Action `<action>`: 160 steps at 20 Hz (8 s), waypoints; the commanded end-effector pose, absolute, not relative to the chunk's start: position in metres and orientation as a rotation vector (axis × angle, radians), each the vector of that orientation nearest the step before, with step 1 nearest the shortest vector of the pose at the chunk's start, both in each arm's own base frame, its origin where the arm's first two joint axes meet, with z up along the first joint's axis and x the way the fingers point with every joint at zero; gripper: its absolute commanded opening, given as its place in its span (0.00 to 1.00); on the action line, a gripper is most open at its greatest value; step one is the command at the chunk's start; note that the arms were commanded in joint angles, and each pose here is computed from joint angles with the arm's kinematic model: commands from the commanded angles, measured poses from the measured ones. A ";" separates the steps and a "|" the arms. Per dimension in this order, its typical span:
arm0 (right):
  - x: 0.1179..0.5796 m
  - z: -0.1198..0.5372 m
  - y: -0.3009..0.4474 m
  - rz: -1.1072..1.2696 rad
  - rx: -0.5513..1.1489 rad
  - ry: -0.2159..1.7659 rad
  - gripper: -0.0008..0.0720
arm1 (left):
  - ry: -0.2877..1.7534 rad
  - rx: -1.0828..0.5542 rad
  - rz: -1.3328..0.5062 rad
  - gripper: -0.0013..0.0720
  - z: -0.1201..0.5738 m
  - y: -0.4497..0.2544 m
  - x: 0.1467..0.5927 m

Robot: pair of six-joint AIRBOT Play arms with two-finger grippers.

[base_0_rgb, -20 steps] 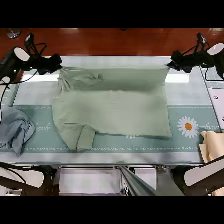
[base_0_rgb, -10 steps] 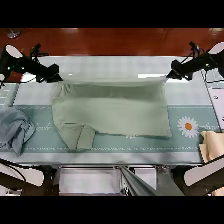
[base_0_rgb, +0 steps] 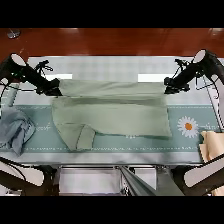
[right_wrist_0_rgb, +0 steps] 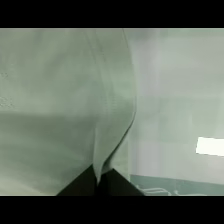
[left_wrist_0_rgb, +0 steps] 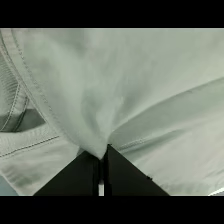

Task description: Fold the shirts.

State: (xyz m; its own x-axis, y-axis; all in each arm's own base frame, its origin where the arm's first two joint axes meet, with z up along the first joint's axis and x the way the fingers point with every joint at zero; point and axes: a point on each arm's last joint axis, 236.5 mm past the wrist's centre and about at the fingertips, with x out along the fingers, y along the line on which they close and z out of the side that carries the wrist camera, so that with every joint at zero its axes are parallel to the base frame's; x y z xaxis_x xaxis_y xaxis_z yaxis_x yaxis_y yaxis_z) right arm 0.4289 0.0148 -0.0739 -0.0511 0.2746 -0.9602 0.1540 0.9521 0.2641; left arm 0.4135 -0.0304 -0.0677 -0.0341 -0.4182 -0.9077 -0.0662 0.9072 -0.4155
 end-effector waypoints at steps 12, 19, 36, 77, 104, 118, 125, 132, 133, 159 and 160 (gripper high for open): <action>0.371 -0.023 -0.025 -0.028 0.464 1.400 0.86 | 1.702 -0.496 -0.058 0.98 -0.068 0.021 0.278; 0.301 -0.029 0.010 0.022 0.559 1.272 0.86 | 1.494 -0.924 0.003 0.98 -0.091 -0.016 0.204; 0.227 -0.060 -0.045 -0.237 0.685 1.489 0.86 | 1.425 -0.815 -0.233 0.06 -0.094 -0.076 0.218; 0.477 -0.049 0.038 0.212 0.814 1.226 0.07 | 1.184 -0.784 -0.284 0.06 -0.044 -0.052 0.494; 0.439 -0.089 -0.001 0.152 0.954 1.379 0.86 | 1.039 -0.750 -0.436 0.97 0.046 -0.108 0.357; 0.408 -0.006 0.021 0.270 0.571 1.402 0.07 | 0.997 -0.612 -0.613 0.06 0.052 -0.196 0.372; 0.311 0.087 0.021 0.166 0.412 1.136 0.07 | 1.025 -0.400 -0.743 0.05 0.022 -0.310 0.363; 0.272 0.116 0.034 0.161 0.426 1.091 0.07 | 1.240 -0.296 -0.949 0.05 -0.027 -0.461 0.327; 0.272 0.116 0.035 0.162 0.426 1.096 0.07 | 1.268 -0.272 -0.960 0.05 -0.035 -0.477 0.317; 0.406 0.080 0.297 0.629 0.385 1.196 0.07 | 0.864 -0.472 -0.345 0.06 0.160 -0.047 0.420; 0.413 0.072 0.318 0.656 0.403 1.205 0.07 | 0.848 -0.466 -0.323 0.06 0.154 -0.042 0.404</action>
State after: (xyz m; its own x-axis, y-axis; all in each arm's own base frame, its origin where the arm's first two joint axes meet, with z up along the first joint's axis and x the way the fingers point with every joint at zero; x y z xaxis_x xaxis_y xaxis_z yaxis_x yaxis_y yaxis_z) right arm 0.3951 0.2575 0.0900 0.2647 0.6043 -0.7515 -0.2304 0.7964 0.5592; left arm 0.4357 -0.0944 0.1515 0.5022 -0.5606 -0.6584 0.1679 0.8101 -0.5618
